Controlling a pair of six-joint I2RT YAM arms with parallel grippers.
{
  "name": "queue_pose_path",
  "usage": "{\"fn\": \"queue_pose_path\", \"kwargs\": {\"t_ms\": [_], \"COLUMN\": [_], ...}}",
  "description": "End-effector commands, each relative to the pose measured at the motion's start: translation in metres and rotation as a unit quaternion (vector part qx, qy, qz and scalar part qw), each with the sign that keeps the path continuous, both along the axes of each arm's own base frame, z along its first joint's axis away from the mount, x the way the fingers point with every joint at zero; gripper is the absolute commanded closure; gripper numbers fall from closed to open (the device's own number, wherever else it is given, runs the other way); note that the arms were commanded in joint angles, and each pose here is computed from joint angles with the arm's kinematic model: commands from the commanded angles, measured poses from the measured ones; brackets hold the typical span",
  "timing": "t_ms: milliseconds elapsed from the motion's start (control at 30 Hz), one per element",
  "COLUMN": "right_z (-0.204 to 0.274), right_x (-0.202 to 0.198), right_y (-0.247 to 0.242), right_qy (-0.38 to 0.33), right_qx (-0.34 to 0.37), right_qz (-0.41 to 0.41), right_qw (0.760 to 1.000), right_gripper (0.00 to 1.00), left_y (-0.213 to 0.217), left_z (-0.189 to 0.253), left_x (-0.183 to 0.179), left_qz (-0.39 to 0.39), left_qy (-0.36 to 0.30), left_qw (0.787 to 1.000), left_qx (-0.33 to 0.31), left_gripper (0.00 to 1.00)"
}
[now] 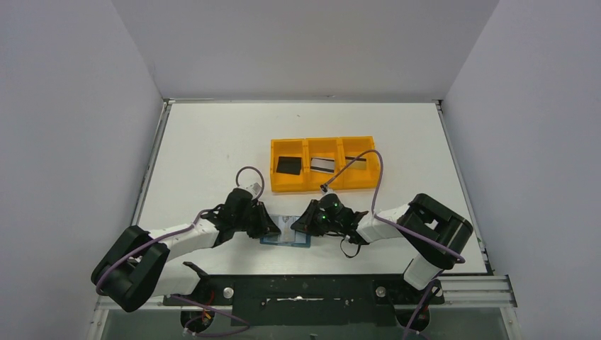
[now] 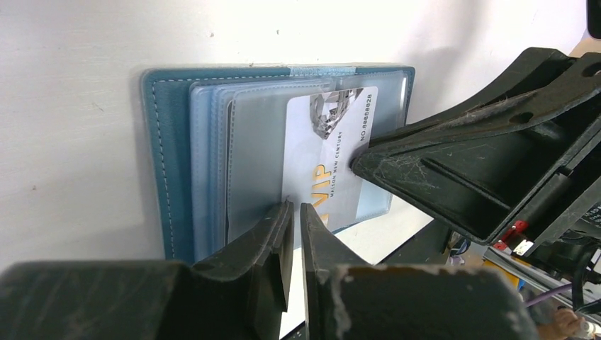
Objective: Take the credit cards out of the card holder
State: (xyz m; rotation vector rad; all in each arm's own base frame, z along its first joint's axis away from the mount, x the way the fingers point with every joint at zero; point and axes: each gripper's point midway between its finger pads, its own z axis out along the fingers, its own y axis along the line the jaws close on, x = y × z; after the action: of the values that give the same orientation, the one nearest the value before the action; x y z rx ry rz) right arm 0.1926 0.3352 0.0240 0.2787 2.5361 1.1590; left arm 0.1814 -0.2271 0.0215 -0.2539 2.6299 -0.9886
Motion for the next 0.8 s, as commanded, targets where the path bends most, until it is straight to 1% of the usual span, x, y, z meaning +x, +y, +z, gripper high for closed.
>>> {"fn": "queue_pose_path", "kwargs": {"t_ms": [0,67,133,200,300,600,667,767], "right_z": [0.037,0.038,0.04,0.04,0.033,0.016,0.018,0.024], "right_x": [0.005,0.003,0.003,0.004,0.002,0.005,0.005,0.007], "right_y": [0.018,0.02,0.022,0.023,0.021,-0.004,-0.009,-0.017], "right_qy": [-0.042,-0.042,-0.041,-0.038,-0.027,-0.019,-0.023,-0.034], "right_qx": [0.078,0.088,0.102,0.115,0.105,0.029,0.019,0.001], "right_qz": [0.011,0.016,0.014,0.008,0.006,-0.028,-0.033,-0.041], "right_qw": [0.996,0.995,0.994,0.993,0.994,0.999,0.999,0.999], "right_gripper": [0.94,0.94,0.87,0.85,0.84,0.99,1.0,1.0], "left_y": [0.013,0.01,0.01,0.01,0.011,0.012,0.012,0.01], "left_z": [-0.022,-0.02,-0.019,-0.019,-0.017,-0.005,0.0,0.01], "left_x": [-0.012,-0.012,-0.012,-0.012,-0.012,-0.006,-0.004,0.0], "left_qz": [0.002,0.001,0.0,-0.001,0.0,0.017,0.019,0.019], "left_qy": [0.019,0.018,0.019,0.018,0.015,-0.002,-0.009,-0.026], "left_qw": [0.999,0.999,0.999,1.0,1.0,1.0,1.0,0.999], "left_qx": [0.035,0.028,0.025,0.025,0.025,0.022,0.02,0.011], "left_gripper": [0.9,0.91,0.91,0.92,0.92,0.92,0.91,0.86]}}
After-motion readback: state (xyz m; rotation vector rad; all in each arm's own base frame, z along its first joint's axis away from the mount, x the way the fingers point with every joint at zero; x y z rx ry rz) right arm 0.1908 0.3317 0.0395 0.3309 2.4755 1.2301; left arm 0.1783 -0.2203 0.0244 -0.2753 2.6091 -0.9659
